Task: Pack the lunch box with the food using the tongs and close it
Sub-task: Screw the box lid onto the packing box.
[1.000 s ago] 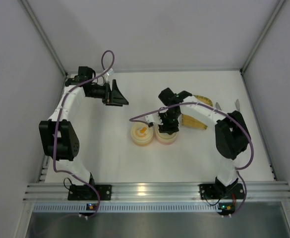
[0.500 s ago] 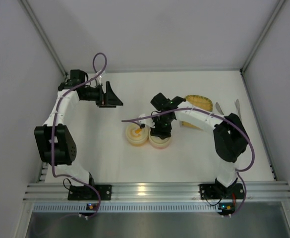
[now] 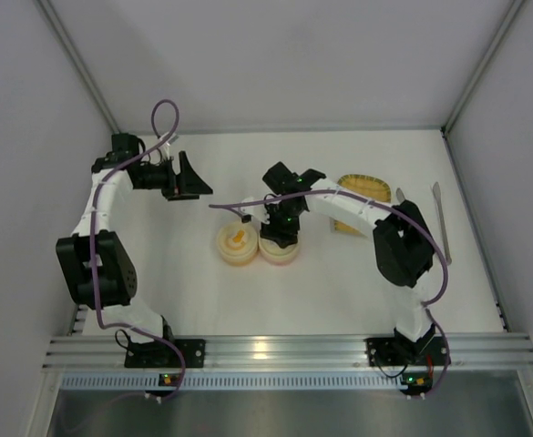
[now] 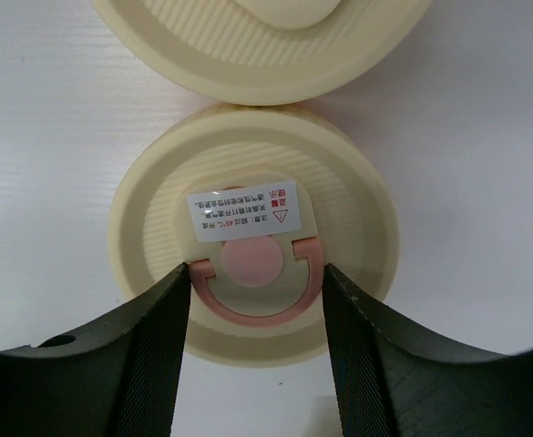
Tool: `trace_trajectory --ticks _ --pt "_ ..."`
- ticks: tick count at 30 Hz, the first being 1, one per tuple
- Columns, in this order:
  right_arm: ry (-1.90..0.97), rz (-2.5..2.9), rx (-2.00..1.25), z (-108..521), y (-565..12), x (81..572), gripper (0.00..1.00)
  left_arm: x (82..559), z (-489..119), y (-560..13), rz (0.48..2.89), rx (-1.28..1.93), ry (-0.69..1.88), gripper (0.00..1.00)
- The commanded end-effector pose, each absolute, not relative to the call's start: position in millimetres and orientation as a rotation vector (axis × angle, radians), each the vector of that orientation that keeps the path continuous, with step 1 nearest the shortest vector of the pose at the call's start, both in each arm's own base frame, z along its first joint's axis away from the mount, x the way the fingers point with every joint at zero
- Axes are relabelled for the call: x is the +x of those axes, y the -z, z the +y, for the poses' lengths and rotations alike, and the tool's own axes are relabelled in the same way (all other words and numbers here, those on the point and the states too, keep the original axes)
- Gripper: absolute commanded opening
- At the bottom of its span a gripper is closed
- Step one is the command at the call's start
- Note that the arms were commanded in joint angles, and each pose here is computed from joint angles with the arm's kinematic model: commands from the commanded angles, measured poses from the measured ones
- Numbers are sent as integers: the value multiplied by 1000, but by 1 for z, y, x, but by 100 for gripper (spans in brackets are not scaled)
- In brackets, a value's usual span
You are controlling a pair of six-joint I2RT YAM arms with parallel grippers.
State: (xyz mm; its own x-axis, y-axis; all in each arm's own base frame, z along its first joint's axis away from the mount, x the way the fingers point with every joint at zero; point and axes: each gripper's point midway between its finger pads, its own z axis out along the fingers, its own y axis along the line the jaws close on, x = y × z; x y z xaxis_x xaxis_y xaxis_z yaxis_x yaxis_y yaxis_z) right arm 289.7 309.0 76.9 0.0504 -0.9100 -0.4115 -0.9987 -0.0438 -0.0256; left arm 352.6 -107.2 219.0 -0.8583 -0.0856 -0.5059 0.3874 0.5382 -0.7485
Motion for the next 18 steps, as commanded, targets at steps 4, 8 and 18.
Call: trace_trajectory --ticks 4,8,18 --pt "-432 1851 -2057 344 -59 295 47 346 -96 -222 2268 277 1209 98" --pt "-451 1834 -2078 345 -65 284 48 345 -93 -221 2276 273 1174 98" --pt "-495 1801 -1994 338 -118 266 98 351 -82 -217 2303 269 1035 98"
